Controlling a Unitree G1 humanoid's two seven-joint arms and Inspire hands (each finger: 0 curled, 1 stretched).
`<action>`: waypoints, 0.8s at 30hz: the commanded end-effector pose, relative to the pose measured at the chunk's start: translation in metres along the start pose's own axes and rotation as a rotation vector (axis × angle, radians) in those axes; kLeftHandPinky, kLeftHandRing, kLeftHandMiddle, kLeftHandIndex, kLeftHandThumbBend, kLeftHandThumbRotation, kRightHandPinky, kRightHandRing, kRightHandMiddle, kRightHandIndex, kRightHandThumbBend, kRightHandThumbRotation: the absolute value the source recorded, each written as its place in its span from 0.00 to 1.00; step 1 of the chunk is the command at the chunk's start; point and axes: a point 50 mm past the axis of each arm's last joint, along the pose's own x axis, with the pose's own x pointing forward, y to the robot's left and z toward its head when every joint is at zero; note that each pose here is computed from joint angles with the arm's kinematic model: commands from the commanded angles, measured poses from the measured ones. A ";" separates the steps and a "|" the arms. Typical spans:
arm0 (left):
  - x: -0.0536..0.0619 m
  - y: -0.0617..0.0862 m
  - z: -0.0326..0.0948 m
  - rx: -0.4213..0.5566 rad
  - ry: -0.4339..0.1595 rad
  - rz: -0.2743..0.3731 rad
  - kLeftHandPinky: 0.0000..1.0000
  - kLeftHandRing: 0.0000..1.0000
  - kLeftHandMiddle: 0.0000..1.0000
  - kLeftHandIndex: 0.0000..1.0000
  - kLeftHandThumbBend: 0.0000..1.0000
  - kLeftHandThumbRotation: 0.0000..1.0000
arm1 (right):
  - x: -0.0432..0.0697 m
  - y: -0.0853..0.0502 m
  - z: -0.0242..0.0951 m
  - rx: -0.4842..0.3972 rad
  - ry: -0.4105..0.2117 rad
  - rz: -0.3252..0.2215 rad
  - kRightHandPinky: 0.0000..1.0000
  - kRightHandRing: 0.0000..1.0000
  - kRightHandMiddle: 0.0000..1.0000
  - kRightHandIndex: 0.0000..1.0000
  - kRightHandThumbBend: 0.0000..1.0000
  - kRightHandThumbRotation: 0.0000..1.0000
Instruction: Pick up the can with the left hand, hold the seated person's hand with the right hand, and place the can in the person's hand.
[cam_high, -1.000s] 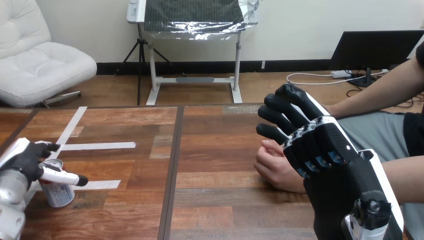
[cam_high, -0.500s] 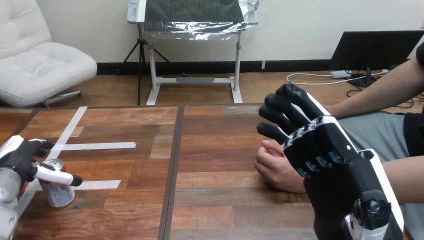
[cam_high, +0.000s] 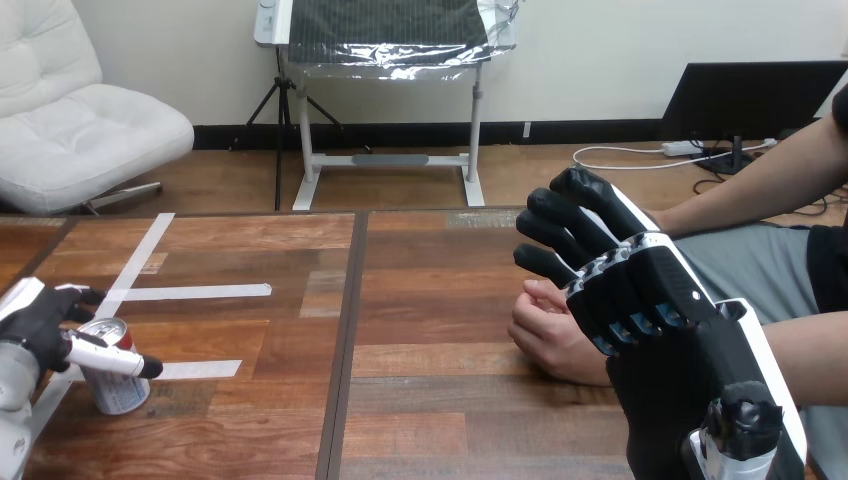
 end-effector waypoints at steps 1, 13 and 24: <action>-0.004 0.021 0.013 0.027 -0.061 0.055 0.72 0.83 0.87 0.88 0.91 0.08 | 0.008 0.001 0.009 -0.009 -0.070 0.014 0.86 0.88 0.88 0.89 0.99 0.86; -0.008 0.022 0.010 -0.008 -0.072 0.046 0.74 0.85 0.89 0.89 0.88 0.06 | 0.008 0.001 0.009 -0.006 -0.073 0.014 0.86 0.88 0.89 0.89 0.99 0.85; -0.010 0.021 0.006 0.038 -0.071 0.049 0.73 0.83 0.87 0.88 0.87 0.08 | 0.009 0.000 0.009 -0.009 -0.074 0.017 0.85 0.88 0.88 0.89 0.99 0.86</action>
